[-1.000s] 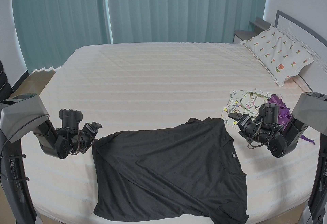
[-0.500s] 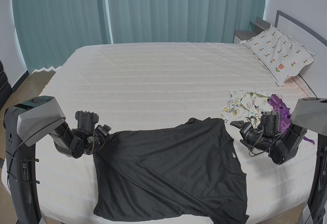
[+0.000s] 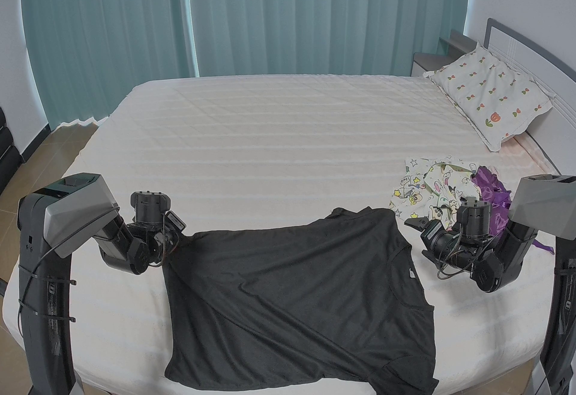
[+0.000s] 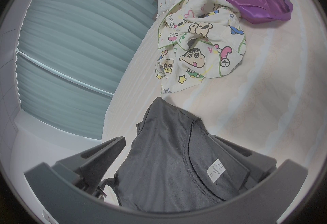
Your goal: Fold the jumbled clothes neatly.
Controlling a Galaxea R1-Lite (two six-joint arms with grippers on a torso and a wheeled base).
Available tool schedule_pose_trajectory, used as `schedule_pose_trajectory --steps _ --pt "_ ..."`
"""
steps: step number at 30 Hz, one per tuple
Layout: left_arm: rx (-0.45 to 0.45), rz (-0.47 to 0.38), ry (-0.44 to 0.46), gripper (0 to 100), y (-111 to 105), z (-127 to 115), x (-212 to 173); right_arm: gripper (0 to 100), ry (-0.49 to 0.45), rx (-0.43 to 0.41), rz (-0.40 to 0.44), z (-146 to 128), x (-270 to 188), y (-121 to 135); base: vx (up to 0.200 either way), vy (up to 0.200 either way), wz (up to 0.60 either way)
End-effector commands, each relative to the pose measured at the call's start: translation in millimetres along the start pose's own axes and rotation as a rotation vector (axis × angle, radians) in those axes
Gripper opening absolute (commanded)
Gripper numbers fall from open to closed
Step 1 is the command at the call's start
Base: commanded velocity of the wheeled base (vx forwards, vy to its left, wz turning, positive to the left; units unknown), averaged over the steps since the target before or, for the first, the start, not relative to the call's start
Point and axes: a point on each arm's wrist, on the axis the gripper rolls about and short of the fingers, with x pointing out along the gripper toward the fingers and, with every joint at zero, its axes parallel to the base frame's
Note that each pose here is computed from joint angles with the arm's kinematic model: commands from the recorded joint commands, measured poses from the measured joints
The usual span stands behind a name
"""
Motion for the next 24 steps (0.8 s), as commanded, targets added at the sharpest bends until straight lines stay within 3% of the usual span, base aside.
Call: schedule_pose_trajectory --steps 1,4,15,16,24 --pt "-0.071 -0.023 -0.093 0 5.5 16.9 15.9 100 0.003 -0.001 -0.002 -2.4 3.1 -3.4 0.000 0.000 0.00" --pt "-0.119 -0.045 -0.152 0 10.0 26.0 24.7 100 -0.007 -0.005 0.013 -3.2 4.2 -4.9 0.000 0.000 0.00" --pt "-0.117 -0.042 -0.156 0 12.7 23.2 38.5 100 -0.005 -0.007 0.011 -5.6 5.8 -6.9 0.000 0.000 0.00" --pt "-0.119 -0.045 -0.158 100 12.0 23.7 38.7 100 -0.005 -0.008 0.011 -6.0 5.8 -6.6 0.000 0.000 0.00" --pt "-0.118 -0.050 -0.134 100 13.0 23.7 32.3 100 0.011 -0.010 -0.001 -10.3 -0.5 -7.9 0.000 0.000 0.00"
